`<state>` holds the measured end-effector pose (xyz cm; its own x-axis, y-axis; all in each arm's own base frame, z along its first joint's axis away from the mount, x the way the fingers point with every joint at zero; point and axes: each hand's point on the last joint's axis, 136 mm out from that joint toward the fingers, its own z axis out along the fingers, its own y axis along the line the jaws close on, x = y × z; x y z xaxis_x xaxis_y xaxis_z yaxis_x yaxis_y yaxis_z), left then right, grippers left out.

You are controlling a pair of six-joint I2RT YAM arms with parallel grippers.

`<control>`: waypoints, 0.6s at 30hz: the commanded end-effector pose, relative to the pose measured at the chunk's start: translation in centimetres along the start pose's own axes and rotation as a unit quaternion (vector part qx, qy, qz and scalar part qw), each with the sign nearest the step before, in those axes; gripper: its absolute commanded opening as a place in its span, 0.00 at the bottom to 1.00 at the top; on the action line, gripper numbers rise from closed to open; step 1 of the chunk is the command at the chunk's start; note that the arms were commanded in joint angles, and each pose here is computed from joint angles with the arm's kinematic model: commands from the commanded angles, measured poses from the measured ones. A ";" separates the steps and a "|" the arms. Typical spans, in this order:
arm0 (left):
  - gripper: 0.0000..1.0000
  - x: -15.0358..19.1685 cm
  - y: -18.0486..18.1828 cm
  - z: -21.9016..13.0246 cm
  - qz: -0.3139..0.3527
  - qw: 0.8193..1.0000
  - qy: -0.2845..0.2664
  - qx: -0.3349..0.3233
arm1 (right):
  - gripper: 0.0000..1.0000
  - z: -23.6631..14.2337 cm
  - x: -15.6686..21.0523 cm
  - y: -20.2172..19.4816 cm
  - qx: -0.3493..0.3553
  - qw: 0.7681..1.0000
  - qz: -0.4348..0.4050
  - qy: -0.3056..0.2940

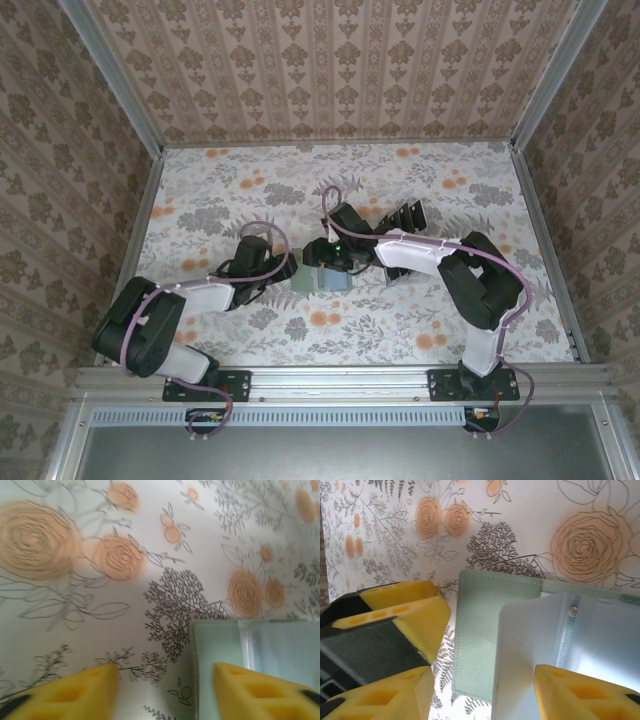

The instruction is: Put the credit cards into the card holder

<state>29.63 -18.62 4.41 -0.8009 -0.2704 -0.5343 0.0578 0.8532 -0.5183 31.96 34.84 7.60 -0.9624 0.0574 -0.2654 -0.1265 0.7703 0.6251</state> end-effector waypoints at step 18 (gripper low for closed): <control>0.79 -2.0 2.2 -4.5 -0.014 0.997 -0.054 -0.046 | 0.57 1.7 -0.3 3.3 0.000 0.999 -0.025 0.023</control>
<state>29.22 -14.23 7.48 -0.7197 -0.3589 -0.5944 -0.0374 0.8749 -0.4829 32.14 38.89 6.17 -0.9713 -0.0078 -0.2378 -0.1549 0.7793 0.6072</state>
